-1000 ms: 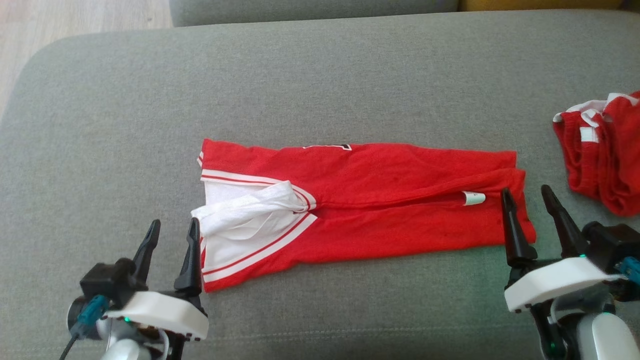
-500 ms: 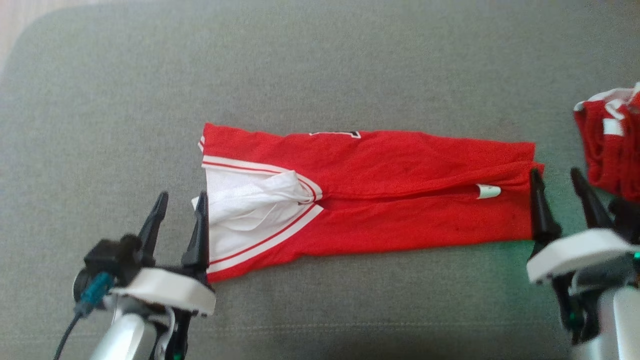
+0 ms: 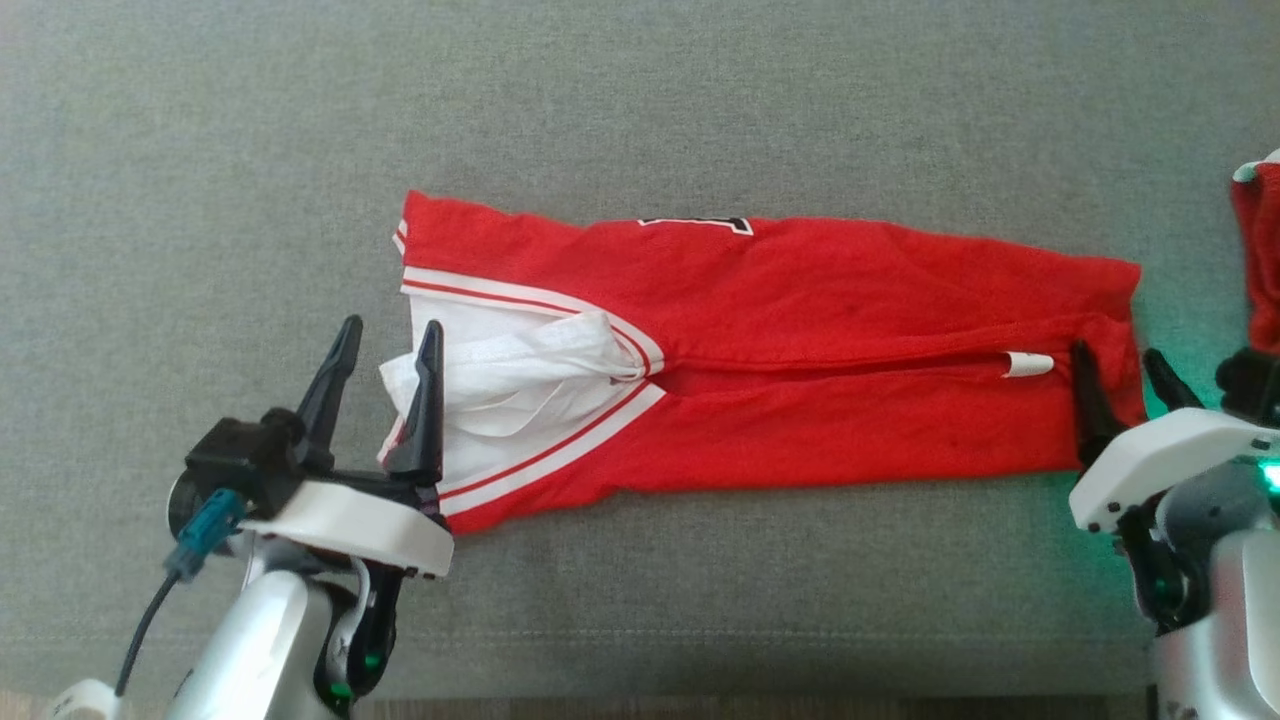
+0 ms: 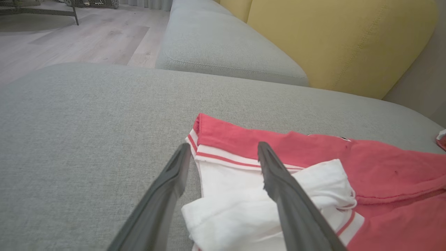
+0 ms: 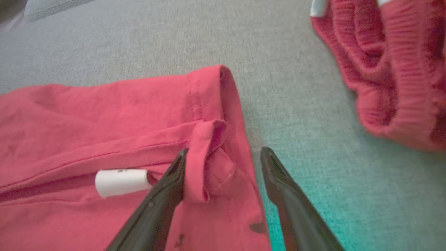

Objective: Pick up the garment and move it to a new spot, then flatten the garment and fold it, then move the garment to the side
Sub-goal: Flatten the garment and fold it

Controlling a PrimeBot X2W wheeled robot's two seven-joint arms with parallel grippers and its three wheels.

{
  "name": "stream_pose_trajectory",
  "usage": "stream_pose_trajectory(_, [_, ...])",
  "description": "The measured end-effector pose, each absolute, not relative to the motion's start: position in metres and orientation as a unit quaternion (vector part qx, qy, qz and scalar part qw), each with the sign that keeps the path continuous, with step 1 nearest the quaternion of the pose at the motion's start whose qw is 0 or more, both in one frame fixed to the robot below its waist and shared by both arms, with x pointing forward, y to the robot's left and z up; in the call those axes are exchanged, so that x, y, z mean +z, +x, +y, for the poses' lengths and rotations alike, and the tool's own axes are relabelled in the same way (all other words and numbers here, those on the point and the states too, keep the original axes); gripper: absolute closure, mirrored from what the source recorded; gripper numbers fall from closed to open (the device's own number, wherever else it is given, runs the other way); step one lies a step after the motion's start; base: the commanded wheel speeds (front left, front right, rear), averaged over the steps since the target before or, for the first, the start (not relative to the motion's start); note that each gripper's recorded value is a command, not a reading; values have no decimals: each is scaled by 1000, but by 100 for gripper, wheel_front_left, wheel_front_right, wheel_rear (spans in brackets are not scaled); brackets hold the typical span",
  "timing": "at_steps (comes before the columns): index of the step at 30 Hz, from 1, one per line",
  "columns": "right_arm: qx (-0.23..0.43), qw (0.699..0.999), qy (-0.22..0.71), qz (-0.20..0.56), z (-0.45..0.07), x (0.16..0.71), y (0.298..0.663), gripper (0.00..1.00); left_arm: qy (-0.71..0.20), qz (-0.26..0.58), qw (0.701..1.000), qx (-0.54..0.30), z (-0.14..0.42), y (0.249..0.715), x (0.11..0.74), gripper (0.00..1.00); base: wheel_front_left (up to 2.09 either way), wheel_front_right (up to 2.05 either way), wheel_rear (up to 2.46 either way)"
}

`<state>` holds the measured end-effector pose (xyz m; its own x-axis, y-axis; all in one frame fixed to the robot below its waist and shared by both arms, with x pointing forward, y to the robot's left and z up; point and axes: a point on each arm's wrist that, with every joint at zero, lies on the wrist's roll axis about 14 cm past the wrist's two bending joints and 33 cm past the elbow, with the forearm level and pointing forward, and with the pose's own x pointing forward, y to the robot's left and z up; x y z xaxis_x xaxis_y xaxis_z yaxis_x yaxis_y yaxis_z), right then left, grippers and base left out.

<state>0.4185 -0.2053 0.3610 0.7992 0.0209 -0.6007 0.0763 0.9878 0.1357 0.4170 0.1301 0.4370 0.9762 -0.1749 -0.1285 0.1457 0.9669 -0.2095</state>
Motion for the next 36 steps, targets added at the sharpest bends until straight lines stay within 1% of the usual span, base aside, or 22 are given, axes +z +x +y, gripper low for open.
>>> stream_pose_trajectory(9, [-9, 938, 100, 332, -200, 360, 418, 0, -96, 73, 989, -89, 127, 422, 435, 0, 0, 0, 0])
stream_pose_trajectory(10, [-9, 938, 104, 332, -200, 360, 418, 50, -96, 73, 989, -88, 128, 423, 434, 0, 0, 0, 0])
stream_pose_trajectory(11, [-9, 937, 106, 333, -200, 360, 417, 73, -97, 73, 989, -88, 128, 423, 434, 0, 0, 0, 0])
stream_pose_trajectory(12, [-10, 937, 106, 332, -200, 360, 417, 100, -97, 73, 989, -89, 127, 423, 434, 0, 0, 0, 0])
stream_pose_trajectory(16, [-7, 938, 119, 326, -196, 363, 417, 100, -93, 71, 989, -91, 126, 424, 435, 0, 0, 0, 0])
stream_pose_trajectory(20, [-17, 940, 120, 319, -202, 365, 412, 100, -93, 65, 989, -90, 126, 424, 439, 0, 0, 0, 0])
stream_pose_trajectory(25, [-41, 944, 121, 303, -219, 374, 405, 100, -93, 55, 990, -86, 127, 424, 446, 0, 0, 0, 0])
stream_pose_trajectory(32, [-72, 953, 96, 278, -246, 395, 399, 100, -97, 43, 991, -84, 126, 422, 456, 0, 0, 0, 0])
stream_pose_trajectory(36, [-53, 961, 94, 253, -237, 416, 405, 100, -98, 40, 991, -85, 126, 416, 459, 0, 0, 0, 0])
